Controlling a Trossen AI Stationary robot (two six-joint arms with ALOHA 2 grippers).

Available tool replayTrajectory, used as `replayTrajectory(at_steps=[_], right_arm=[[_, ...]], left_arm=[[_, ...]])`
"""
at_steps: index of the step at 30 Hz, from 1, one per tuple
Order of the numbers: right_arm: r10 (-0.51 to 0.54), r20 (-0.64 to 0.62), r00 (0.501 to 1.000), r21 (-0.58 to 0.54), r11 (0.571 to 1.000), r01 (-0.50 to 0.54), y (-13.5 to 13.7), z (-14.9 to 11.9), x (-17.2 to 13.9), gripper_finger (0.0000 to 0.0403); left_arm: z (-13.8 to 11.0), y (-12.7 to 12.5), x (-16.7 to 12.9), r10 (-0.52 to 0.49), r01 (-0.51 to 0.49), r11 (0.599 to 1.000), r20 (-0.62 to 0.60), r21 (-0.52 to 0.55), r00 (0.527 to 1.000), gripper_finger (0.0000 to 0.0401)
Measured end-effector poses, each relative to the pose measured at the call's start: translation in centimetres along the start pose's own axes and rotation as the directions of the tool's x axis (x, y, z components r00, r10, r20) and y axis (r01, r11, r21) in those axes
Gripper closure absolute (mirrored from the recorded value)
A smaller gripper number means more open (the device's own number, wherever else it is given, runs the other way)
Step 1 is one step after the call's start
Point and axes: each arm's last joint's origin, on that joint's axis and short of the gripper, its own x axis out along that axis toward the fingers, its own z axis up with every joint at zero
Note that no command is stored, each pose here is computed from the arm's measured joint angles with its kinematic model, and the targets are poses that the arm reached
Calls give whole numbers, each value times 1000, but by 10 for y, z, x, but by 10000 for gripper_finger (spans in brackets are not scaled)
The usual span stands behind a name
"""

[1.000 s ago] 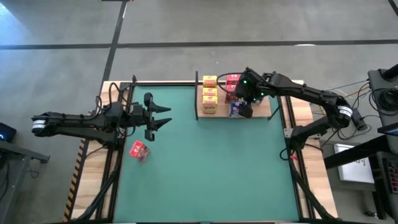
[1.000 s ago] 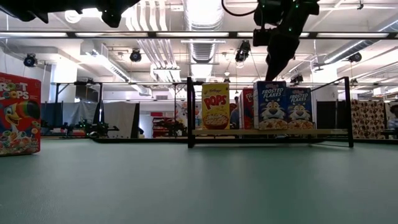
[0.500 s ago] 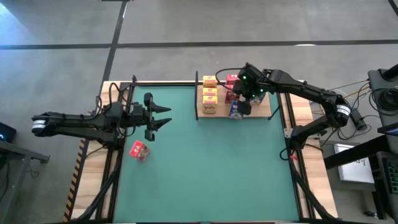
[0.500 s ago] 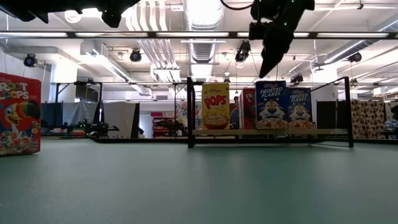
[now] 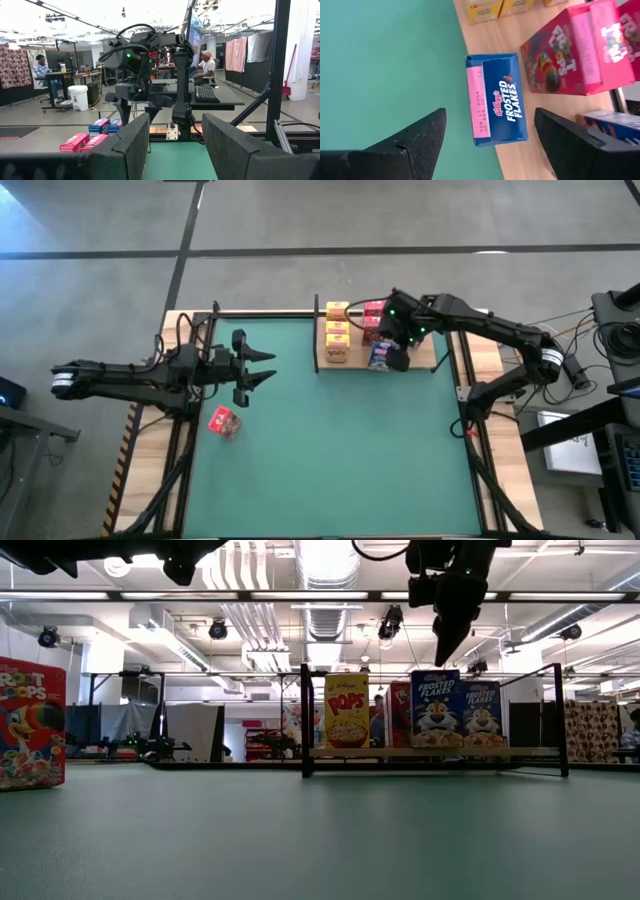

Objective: Stack cereal on shelf
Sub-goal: Put the blue cereal box on the shelf aligned with the other blue cereal boxes

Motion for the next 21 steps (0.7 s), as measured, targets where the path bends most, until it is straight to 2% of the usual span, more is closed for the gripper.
replayTrajectory(at_steps=[6, 14, 21], right_arm=[[-52, -19, 998, -2, 999, 52, -2, -3, 8, 114], [-52, -15, 999, -10, 999, 52, -4, 1, 22, 115], [-40, -65, 997, -45, 998, 37, -7, 7, 43, 123]], left_arm=[[0, 0, 0, 0, 0, 1000, 1, 0, 1000, 234], [0, 0, 0, 0, 0, 1000, 1, 0, 1000, 234], [0, 0, 0, 0, 0, 1000, 1, 0, 1000, 234]])
